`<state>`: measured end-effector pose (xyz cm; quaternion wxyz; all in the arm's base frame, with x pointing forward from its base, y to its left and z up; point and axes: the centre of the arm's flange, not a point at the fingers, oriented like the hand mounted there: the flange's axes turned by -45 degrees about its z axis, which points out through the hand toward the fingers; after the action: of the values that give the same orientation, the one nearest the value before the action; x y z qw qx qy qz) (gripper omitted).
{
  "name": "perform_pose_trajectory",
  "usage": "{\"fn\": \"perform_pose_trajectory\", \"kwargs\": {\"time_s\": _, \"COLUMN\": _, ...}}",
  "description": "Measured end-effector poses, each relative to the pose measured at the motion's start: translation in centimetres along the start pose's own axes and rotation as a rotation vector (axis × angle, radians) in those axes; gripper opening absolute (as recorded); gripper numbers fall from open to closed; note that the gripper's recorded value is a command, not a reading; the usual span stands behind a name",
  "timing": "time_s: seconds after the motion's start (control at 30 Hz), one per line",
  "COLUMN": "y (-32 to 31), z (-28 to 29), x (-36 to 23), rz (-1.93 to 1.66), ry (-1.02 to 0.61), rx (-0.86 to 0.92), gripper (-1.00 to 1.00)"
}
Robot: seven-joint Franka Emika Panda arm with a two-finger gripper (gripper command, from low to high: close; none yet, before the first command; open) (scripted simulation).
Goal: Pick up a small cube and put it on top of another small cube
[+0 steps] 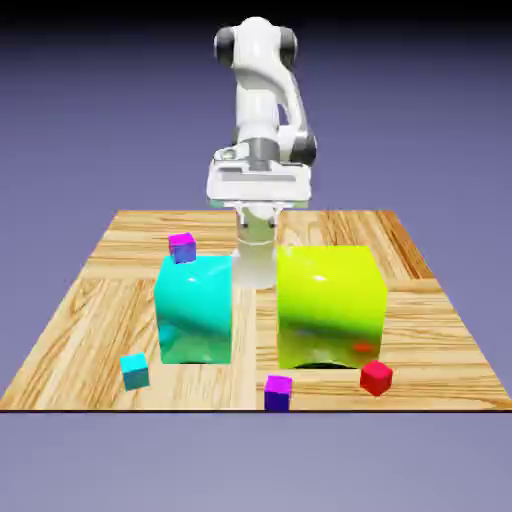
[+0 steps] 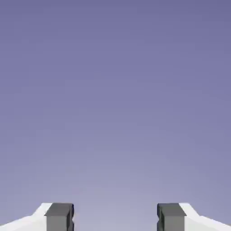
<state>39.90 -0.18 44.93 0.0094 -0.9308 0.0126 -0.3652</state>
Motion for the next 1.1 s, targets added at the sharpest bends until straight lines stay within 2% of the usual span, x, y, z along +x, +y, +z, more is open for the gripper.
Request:
{"fn": "perform_pose_trajectory", "kwargs": {"time_s": 0.5, "y": 6.5, "z": 16.4, "x": -2.9, "rz": 1.047, "ry": -0.564, "rx": 0.028, "gripper": 0.0}}
{"fn": "perform_pose_trajectory", "kwargs": {"time_s": 0.73, "y": 7.7, "z": 24.0, "x": -6.4, "rz": 1.541, "ry": -0.813, "rx": 0.08, "gripper": 0.0}}
{"fn": "perform_pose_trajectory", "kwargs": {"time_s": 0.9, "y": 6.8, "z": 29.0, "x": -11.5, "rz": 1.887, "ry": -1.013, "rx": 0.007, "gripper": 0.0}}
{"fn": "perform_pose_trajectory", "kwargs": {"time_s": 1.0, "y": 5.8, "z": 28.9, "x": -11.8, "rz": 1.883, "ry": -1.048, "rx": -0.013, "gripper": 0.0}}
{"fn": "perform_pose_trajectory", "kwargs": {"time_s": 1.1, "y": 3.5, "z": 32.3, "x": -14.1, "rz": 1.883, "ry": -1.048, "rx": -0.012, "gripper": 0.0}}
